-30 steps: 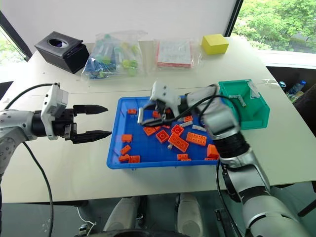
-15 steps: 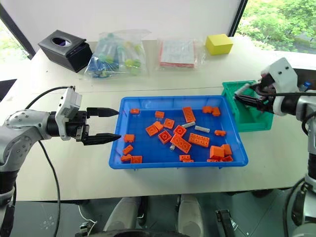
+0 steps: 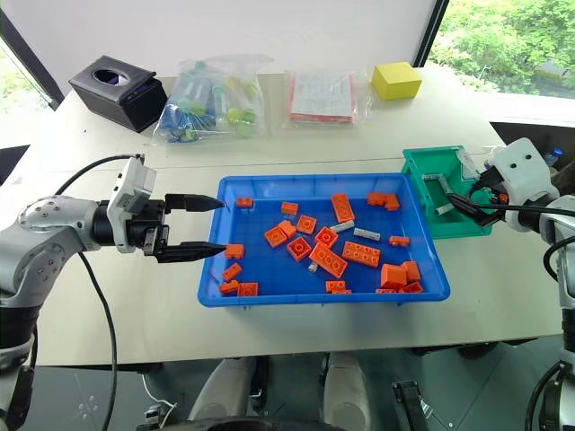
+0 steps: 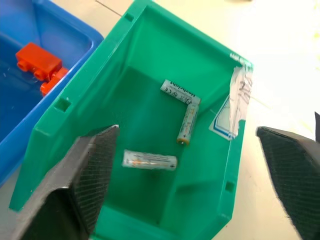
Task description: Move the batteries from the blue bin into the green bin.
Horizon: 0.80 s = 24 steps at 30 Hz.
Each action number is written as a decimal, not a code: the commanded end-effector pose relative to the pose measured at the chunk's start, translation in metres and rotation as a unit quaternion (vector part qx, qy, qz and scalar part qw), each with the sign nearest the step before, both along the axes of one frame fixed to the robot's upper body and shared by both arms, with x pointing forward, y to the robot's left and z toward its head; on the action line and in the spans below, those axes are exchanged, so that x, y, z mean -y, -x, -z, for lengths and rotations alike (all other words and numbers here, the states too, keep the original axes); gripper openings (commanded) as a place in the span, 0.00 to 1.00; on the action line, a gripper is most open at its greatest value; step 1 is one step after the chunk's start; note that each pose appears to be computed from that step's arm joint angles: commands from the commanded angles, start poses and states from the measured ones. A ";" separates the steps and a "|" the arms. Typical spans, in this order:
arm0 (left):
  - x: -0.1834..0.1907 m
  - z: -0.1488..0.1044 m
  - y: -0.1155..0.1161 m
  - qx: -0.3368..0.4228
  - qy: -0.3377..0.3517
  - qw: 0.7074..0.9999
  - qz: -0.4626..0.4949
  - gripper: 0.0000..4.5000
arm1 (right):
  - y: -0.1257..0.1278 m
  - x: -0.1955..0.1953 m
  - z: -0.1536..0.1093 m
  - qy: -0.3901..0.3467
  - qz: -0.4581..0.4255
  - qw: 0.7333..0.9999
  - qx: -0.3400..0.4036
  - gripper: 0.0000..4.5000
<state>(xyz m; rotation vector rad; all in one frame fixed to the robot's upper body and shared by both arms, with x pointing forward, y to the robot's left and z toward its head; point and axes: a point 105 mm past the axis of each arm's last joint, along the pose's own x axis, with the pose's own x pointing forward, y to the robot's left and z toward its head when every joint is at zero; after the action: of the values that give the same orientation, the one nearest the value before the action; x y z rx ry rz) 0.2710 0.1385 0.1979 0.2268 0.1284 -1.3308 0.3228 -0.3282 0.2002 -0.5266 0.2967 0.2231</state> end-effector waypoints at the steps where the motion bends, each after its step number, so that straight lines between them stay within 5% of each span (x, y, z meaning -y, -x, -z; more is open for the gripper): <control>1: 0.003 -0.013 0.004 0.023 0.004 1.000 0.011 1.00 | 0.012 -0.020 -0.024 -0.035 -0.062 0.997 0.020 0.98; 9: 0.005 -0.013 0.003 0.025 0.006 1.000 0.014 1.00 | 0.037 -0.102 -0.037 -0.138 -0.202 0.969 -0.033 0.98; 24: 0.008 -0.012 0.010 0.016 -0.006 0.999 0.042 1.00 | 0.060 -0.194 0.052 -0.141 -0.274 0.925 -0.224 0.98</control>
<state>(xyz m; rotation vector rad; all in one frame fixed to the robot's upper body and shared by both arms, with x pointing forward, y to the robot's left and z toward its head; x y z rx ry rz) 0.2670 0.1338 0.2046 0.2421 0.1197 -1.3773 0.2648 -0.1400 0.1440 -0.2290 0.5757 0.9092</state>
